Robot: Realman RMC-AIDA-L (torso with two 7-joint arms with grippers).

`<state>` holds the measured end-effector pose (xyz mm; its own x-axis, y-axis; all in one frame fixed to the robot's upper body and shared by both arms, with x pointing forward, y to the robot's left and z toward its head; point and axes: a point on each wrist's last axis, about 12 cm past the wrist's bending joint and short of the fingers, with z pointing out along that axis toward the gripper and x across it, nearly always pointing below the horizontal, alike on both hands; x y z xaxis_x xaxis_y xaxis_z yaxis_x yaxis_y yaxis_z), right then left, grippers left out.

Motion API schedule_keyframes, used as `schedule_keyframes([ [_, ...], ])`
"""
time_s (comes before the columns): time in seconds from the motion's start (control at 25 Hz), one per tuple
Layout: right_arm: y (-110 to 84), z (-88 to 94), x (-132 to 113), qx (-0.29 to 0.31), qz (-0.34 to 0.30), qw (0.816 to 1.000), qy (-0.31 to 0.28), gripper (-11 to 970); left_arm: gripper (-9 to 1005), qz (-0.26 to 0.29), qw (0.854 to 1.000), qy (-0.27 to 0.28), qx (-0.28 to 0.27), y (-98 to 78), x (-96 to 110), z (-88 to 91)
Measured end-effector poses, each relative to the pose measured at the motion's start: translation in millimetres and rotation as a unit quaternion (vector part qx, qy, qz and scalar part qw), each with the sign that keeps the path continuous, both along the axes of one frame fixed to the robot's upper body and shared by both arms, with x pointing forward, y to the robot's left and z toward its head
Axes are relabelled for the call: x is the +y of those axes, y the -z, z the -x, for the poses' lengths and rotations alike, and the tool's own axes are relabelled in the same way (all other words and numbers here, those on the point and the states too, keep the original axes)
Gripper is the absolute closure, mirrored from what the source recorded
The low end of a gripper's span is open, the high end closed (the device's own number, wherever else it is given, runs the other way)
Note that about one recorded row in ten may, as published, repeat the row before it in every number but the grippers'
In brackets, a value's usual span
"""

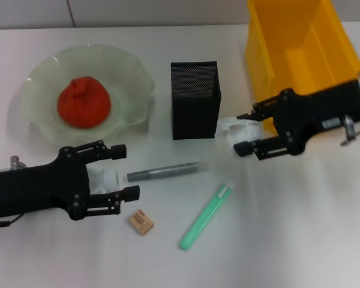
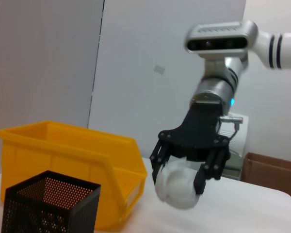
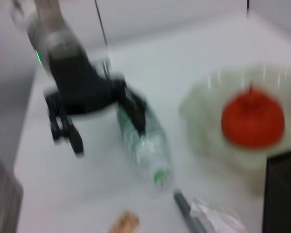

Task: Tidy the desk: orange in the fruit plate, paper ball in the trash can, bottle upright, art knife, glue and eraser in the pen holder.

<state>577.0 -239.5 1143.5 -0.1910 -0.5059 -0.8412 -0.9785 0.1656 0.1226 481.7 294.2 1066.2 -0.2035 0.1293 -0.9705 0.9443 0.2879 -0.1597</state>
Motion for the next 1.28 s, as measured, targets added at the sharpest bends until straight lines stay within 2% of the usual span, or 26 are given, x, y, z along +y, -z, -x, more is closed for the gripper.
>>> schedule_keyframes([
  [0.08, 12.7, 10.9, -8.6, -0.013, -0.056, 0.998, 0.01, 395, 171, 0.001, 1.0, 0.0, -0.001, -0.3, -0.8, -0.6],
  [0.12, 24.4, 21.0, -15.7, -0.028, -0.106, 0.994, 0.028, 392, 171, 0.002, 1.0, -0.001, -0.001, -0.5, -0.9, -0.8],
  [0.16, 24.4, 21.0, -15.7, -0.028, -0.106, 0.994, 0.028, 389, 171, 0.003, 1.0, -0.002, -0.002, -0.6, -0.7, -0.9],
  [0.28, 39.9, 35.1, -25.4, -0.055, -0.169, 0.982, 0.065, 381, 171, 0.007, 1.0, -0.006, -0.002, -0.7, -0.6, -0.9],
  [0.36, 53.2, 46.9, -34.6, -0.077, -0.213, 0.967, 0.116, 375, 171, 0.01, 1.0, -0.005, -0.001, -0.9, -0.9, -0.4],
  [0.44, 54.8, 48.0, -36.0, -0.08, -0.219, 0.964, 0.126, 370, 171, 0.01, 1.0, -0.005, -0.001, -0.9, -1.0, -0.4],
  [0.48, 58.8, 48.7, -39.9, -0.091, -0.233, 0.954, 0.163, 367, 171, 0.01, 1.0, -0.004, -0.001, -0.9, -1.1, -0.3],
  [0.6, 61.2, 48.2, -41.7, -0.099, -0.236, 0.949, 0.183, 359, 171, 0.01, 1.0, -0.004, -0.001, -0.9, -1.1, -0.3],
  [0.64, 65.7, 47.4, -45.6, -0.116, -0.239, 0.939, 0.22, 356, 171, 0.01, 1.0, -0.002, -0.001, -0.8, -1.7, -0.3],
  [0.72, 70.4, 47.3, -49.4, -0.136, -0.246, 0.925, 0.256, 351, 171, 0.011, 1.0, -0.001, -0.001, -0.9, -1.9, -0.1],
  [0.8, 72.0, 47.5, -51.4, -0.144, -0.25, 0.918, 0.272, 345, 171, 0.011, 1.0, -0.001, -0.001, -0.9, -1.9, -0.1],
  [0.92, 77.1, 45.8, -62.4, -0.173, -0.253, 0.89, 0.338, 337, 172, 0.013, 1.0, 0.0, -0.001, -1.3, -2.0, 0.4],
  [1.28, 80.6, 34.6, -68.8, -0.194, -0.234, 0.867, 0.395, 312, 172, 0.016, 1.0, 0.002, -0.001, -1.8, -1.8, 0.9],
])
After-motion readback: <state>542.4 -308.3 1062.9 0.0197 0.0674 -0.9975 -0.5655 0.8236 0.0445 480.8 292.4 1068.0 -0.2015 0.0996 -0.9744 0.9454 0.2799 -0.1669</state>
